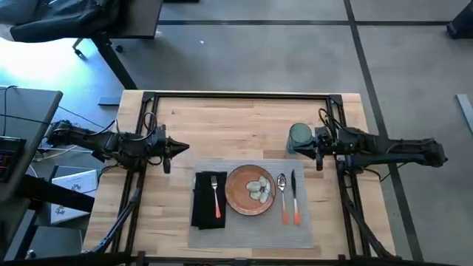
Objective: Set table place
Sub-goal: Return to Home Position
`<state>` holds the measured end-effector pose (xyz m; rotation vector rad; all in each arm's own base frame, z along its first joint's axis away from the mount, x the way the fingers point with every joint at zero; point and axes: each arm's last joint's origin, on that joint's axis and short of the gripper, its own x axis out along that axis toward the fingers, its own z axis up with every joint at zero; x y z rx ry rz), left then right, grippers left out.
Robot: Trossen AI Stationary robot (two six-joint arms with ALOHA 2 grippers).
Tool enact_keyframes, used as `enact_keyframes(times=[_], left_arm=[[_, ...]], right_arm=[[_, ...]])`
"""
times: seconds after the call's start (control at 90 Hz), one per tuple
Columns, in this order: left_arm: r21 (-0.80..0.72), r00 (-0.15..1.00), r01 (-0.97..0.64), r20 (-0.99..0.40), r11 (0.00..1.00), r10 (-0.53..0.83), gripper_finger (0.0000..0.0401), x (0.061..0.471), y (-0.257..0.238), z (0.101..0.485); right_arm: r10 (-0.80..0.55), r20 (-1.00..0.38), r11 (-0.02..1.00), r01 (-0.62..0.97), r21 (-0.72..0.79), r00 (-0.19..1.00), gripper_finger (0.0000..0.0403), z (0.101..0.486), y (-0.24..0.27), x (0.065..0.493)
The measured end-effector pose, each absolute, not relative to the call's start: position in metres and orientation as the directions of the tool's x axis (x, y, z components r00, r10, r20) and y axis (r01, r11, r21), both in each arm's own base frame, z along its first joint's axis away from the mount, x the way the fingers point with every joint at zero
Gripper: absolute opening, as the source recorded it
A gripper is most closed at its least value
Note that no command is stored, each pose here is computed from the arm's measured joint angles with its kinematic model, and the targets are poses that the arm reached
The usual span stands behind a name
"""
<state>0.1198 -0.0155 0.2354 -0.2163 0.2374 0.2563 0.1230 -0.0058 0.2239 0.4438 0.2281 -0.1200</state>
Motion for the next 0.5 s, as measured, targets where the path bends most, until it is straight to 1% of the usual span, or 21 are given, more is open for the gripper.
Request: enact_keyframes(times=[0.044, 0.089, 0.211, 0.244, 0.3, 0.367, 0.5], left_arm=[[-0.16, 0.943, -0.265, -0.25, 0.951, 0.221, 0.0001, 0.121, -0.016, 0.236], [-0.154, 0.953, -0.25, -0.214, 0.956, 0.215, 0.0001, 0.123, -0.017, 0.237], [-0.139, 0.988, -0.135, -0.1, 0.981, 0.122, 0.0001, 0.125, -0.019, 0.23], [-0.151, 0.992, -0.117, -0.073, 0.982, 0.107, 0.0001, 0.124, -0.019, 0.226], [-0.156, 0.992, -0.117, -0.073, 0.981, 0.107, 0.0001, 0.122, -0.017, 0.215], [-0.16, 0.991, -0.126, -0.063, 0.979, 0.118, 0.0001, 0.12, -0.015, 0.207], [-0.168, 0.99, -0.143, -0.034, 0.975, 0.139, 0.0001, 0.115, -0.011, 0.203]], right_arm=[[-0.04, -0.201, 0.92, 0.115, 0.375, 0.979, 0.002, 0.219, -0.004, 0.124], [-0.008, -0.157, 0.937, 0.062, 0.344, 0.988, 0.002, 0.212, -0.002, 0.124], [0.011, -0.026, 0.95, -0.002, 0.311, 1.0, 0.002, 0.196, -0.001, 0.121], [0.017, -0.014, 0.954, -0.011, 0.3, 1.0, 0.002, 0.192, 0.0, 0.12], [0.021, -0.004, 0.955, -0.019, 0.295, 1.0, 0.002, 0.187, 0.0, 0.118], [0.023, -0.041, 0.957, -0.011, 0.289, 0.999, 0.002, 0.178, 0.0, 0.115], [0.024, -0.017, 0.965, -0.019, 0.262, 1.0, 0.002, 0.18, 0.0, 0.111]])
